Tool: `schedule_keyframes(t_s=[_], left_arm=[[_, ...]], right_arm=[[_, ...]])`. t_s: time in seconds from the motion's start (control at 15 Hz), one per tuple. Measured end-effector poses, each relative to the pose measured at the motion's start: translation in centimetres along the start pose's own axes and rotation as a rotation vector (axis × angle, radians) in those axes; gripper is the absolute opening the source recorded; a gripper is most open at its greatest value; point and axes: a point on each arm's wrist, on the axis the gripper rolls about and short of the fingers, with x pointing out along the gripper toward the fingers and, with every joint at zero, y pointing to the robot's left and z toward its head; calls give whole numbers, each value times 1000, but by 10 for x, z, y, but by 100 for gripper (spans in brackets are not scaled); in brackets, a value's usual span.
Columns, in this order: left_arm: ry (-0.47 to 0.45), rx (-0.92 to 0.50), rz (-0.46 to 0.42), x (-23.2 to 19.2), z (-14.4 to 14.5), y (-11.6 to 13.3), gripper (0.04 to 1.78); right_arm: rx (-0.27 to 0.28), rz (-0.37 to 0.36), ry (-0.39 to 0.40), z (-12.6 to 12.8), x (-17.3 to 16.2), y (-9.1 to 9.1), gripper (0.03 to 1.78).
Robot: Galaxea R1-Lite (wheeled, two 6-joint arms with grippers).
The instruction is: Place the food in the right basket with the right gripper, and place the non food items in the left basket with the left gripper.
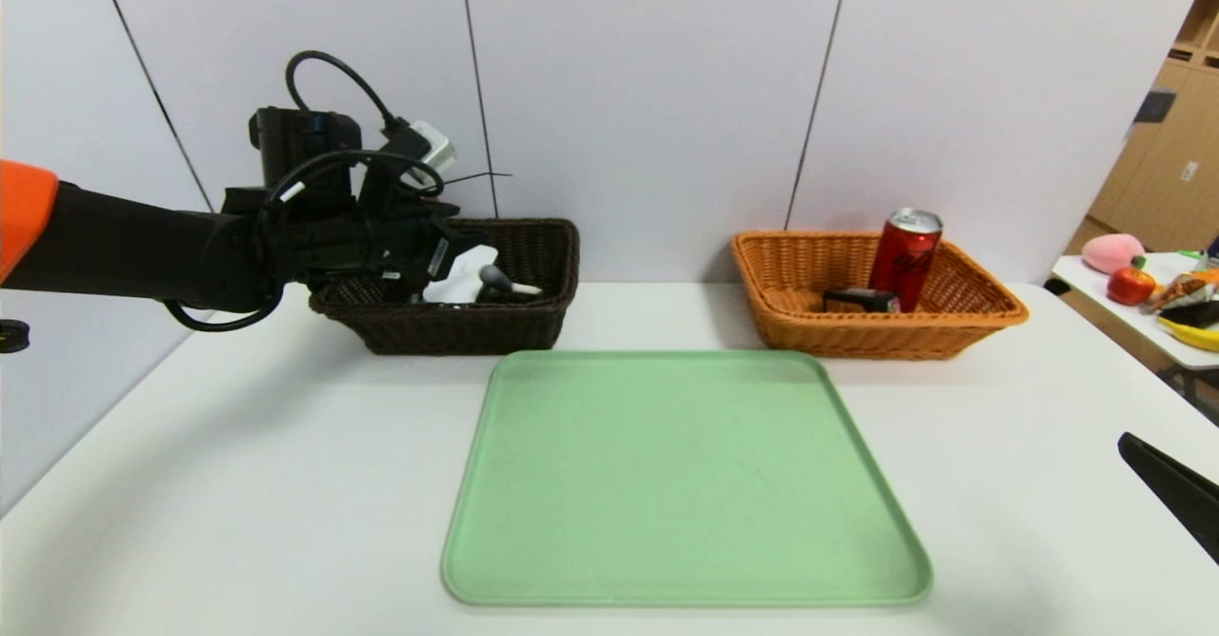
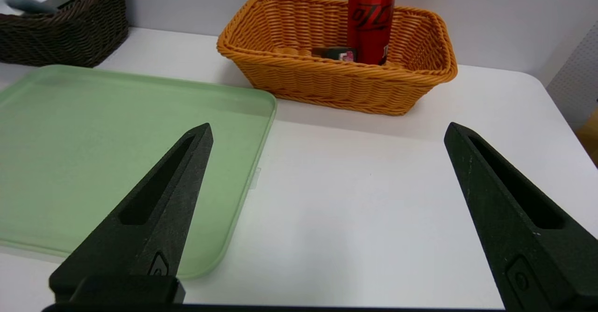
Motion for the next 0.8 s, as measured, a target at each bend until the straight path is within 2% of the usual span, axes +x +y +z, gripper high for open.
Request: schedule_keyframes(t_s=[0.27,0.47,0.6,0.8], left_arm=[[-96,8,44,10,2,5,124],[-123,-49,102,4,22,14,139],[-76,-79,209,-12,34,19,146],[16,-184,465,-58,46,23,153]], right_arm=[[0,0,0,0,0,0,171],[0,-1,-10,3,1,0,171],[0,-1,-25,9,1,-1,171],[2,-1,-28,22,-3,-1,171]])
